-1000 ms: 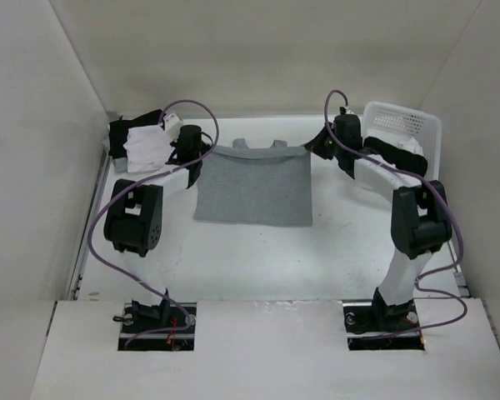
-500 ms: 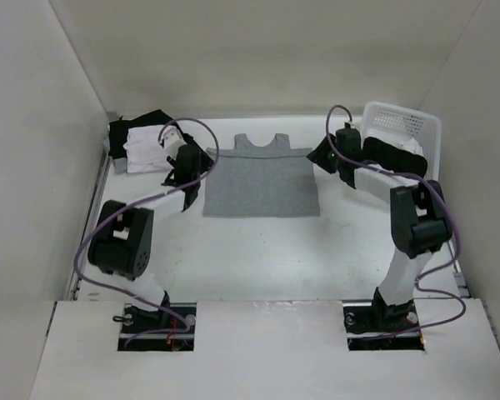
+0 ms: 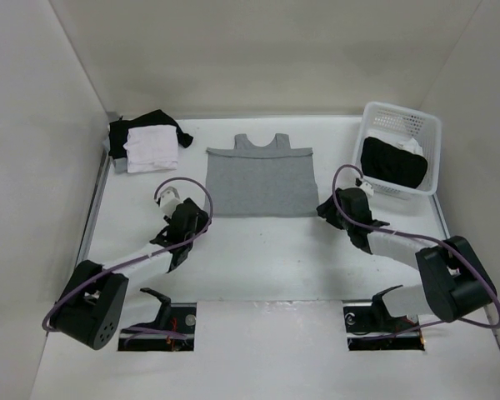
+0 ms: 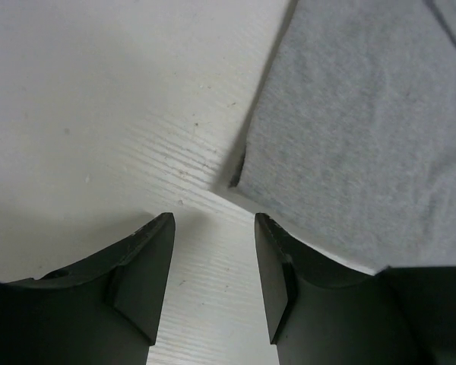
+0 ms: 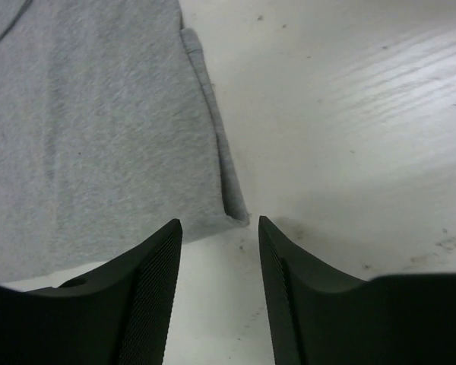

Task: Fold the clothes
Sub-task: Fold the tank top

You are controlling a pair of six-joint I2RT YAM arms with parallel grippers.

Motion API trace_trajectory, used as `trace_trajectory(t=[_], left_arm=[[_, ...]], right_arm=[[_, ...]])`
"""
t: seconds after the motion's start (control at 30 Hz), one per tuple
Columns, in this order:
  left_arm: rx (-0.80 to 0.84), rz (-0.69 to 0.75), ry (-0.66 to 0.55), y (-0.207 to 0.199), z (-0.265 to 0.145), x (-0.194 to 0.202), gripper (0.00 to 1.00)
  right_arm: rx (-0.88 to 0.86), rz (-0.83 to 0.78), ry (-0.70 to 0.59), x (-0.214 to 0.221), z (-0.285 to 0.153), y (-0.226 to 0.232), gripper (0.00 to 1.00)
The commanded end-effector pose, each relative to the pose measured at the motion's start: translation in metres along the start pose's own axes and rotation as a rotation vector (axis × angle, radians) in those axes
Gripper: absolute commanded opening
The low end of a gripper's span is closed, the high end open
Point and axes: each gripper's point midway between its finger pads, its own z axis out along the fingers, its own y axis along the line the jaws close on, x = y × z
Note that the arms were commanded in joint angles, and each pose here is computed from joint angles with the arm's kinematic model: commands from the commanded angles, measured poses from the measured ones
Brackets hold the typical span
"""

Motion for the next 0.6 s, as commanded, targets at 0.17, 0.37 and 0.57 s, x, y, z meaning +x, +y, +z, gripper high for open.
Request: trace_trajectory(t=[0.17,0.37,0.57], left_arm=[[0.028,-0.089,0.035,-0.005,0.002,0.006,0.48],[0.051,-0.107,0.068,-0.014,0.012,0.009,0.48],[0.073,-0.123,0.058,-0.022,0.016,0.007,0.41]], right_arm=[[-0.031,0.028,-0.051,-0.008,-0.007,0.007,0.57],[-0.047,0.059,0.026,0.008,-0.001,0.01,0.53],[-0.042,0.078,0.052,0.012,0.008,0.014,0.46]])
